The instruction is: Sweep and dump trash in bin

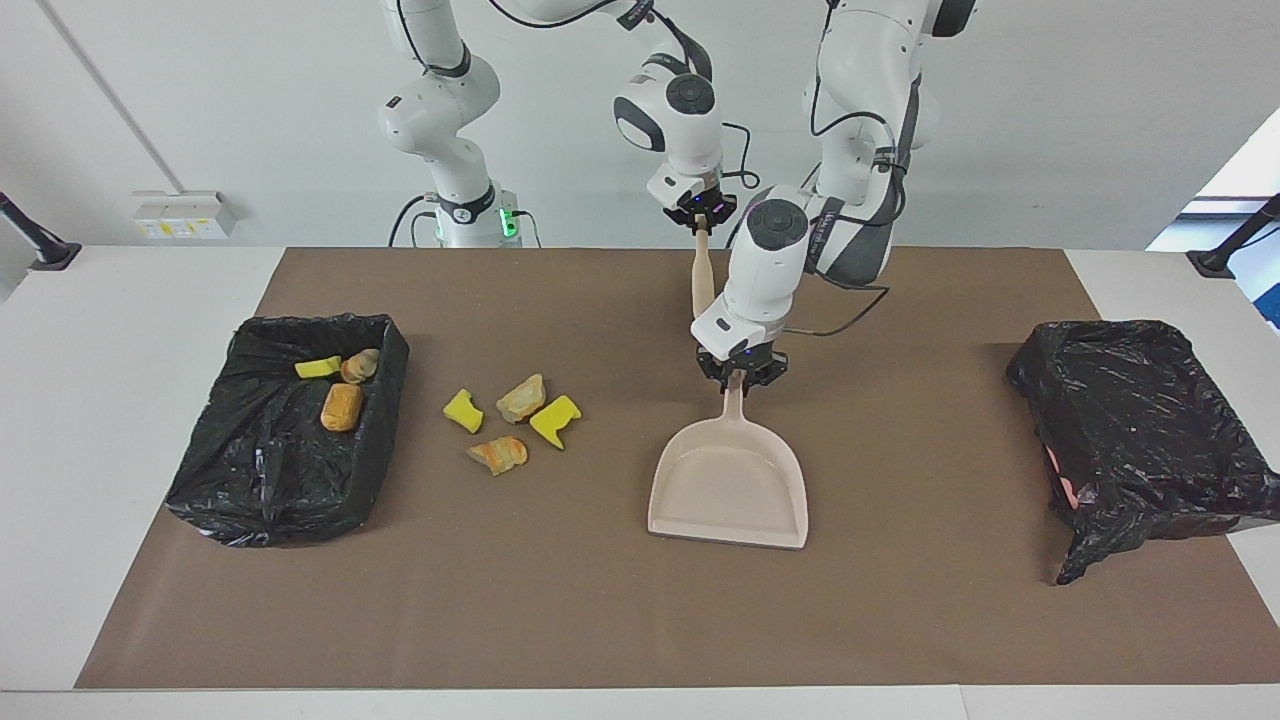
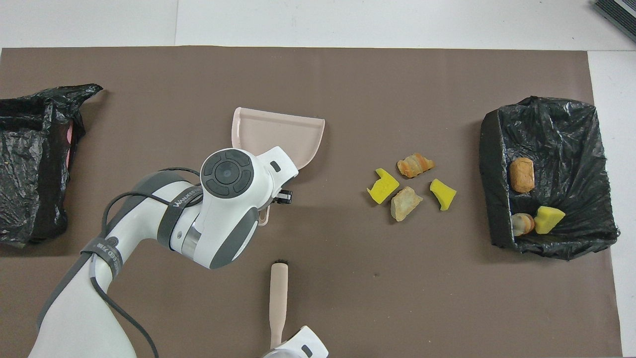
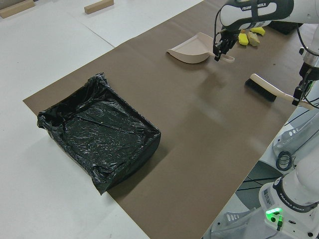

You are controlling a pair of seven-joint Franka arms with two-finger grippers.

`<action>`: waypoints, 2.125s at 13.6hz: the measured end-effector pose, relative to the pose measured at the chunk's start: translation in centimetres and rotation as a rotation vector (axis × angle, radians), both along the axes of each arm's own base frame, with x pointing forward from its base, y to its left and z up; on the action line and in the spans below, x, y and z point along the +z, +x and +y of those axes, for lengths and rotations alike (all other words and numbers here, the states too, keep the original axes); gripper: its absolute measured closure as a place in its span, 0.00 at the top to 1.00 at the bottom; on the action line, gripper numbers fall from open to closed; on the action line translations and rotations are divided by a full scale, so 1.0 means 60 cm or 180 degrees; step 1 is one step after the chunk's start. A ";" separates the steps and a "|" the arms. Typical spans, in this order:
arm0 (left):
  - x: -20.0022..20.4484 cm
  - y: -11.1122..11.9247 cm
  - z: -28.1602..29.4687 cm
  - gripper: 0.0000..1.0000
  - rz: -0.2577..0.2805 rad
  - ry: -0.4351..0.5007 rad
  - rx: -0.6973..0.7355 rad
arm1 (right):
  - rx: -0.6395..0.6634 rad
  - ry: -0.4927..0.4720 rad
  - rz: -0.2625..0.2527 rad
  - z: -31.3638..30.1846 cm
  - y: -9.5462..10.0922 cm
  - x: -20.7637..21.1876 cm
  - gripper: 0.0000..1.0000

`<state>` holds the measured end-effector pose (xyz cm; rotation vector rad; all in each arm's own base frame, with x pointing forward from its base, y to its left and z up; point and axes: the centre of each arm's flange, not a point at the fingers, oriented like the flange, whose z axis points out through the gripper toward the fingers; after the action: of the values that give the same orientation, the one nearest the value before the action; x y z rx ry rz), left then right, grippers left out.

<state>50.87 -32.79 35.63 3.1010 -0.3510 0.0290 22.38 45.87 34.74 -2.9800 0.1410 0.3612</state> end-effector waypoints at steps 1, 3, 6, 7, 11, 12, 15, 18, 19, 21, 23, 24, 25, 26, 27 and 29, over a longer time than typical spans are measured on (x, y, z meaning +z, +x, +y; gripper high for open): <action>0.002 -0.001 0.001 0.32 0.0014 0.0012 -0.0053 | -0.0016 -0.0048 0.0051 -0.012 0.007 0.016 0.26; 0.007 0.001 0.011 0.32 0.0036 0.0097 -0.0262 | -0.0019 -0.0152 0.0166 -0.053 0.027 0.060 0.26; 0.040 0.003 0.040 0.32 0.0101 0.0342 -0.0867 | 0.0032 -0.0182 0.0258 -0.133 0.068 0.127 0.26; 0.055 0.005 0.050 0.32 0.0113 0.0373 -0.1060 | 0.0052 -0.0190 0.0282 -0.162 0.084 0.144 0.26; 0.082 0.016 0.096 0.32 0.0215 0.0417 -0.1944 | 0.0231 -0.0337 0.0183 -0.317 0.181 0.182 0.26; 0.081 0.021 0.107 0.32 0.0231 0.0410 -0.2242 | 0.0315 -0.0400 0.0093 -0.364 0.215 0.183 0.26; 0.078 0.031 0.127 0.32 0.0269 0.0394 -0.2790 | 0.0621 -0.0697 -0.0009 -0.468 0.291 0.163 0.26; 0.059 0.025 0.124 0.32 0.0357 0.0376 -0.3243 | 0.0899 -0.1050 -0.0128 -0.511 0.365 0.123 0.26; 0.054 0.021 0.121 0.32 0.0378 0.0373 -0.3300 | 0.0970 -0.1081 -0.0141 -0.531 0.388 0.108 0.26; 0.046 0.007 0.106 0.32 0.0416 0.0371 -0.3408 | 0.1034 -0.1106 -0.0095 -0.571 0.419 0.073 0.26; 0.035 -0.013 0.080 0.32 0.0449 0.0377 -0.3508 | 0.1115 -0.1183 -0.0068 -0.591 0.438 0.034 0.26; 0.034 -0.017 0.075 0.32 0.0451 0.0378 -0.3528 | 0.1136 -0.1188 -0.0072 -0.595 0.445 0.020 0.26; 0.034 -0.018 0.073 0.32 0.0445 0.0379 -0.3538 | 0.1159 -0.1169 -0.0081 -0.594 0.449 0.012 0.26; 0.034 -0.019 0.072 0.32 0.0441 0.0380 -0.3543 | 0.1176 -0.1142 -0.0089 -0.588 0.450 0.007 0.26; 0.034 -0.020 0.071 0.32 0.0441 0.0380 -0.3546 | 0.1172 -0.1074 -0.0082 -0.574 0.448 0.005 0.26; 0.031 -0.021 0.071 0.32 0.0445 0.0380 -0.3549 | 0.1125 -0.0725 -0.0068 -0.510 0.431 0.004 0.26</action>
<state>49.61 -28.51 37.49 2.5096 -1.9916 -0.2243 48.27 15.29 34.97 -3.2298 -0.3770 0.3720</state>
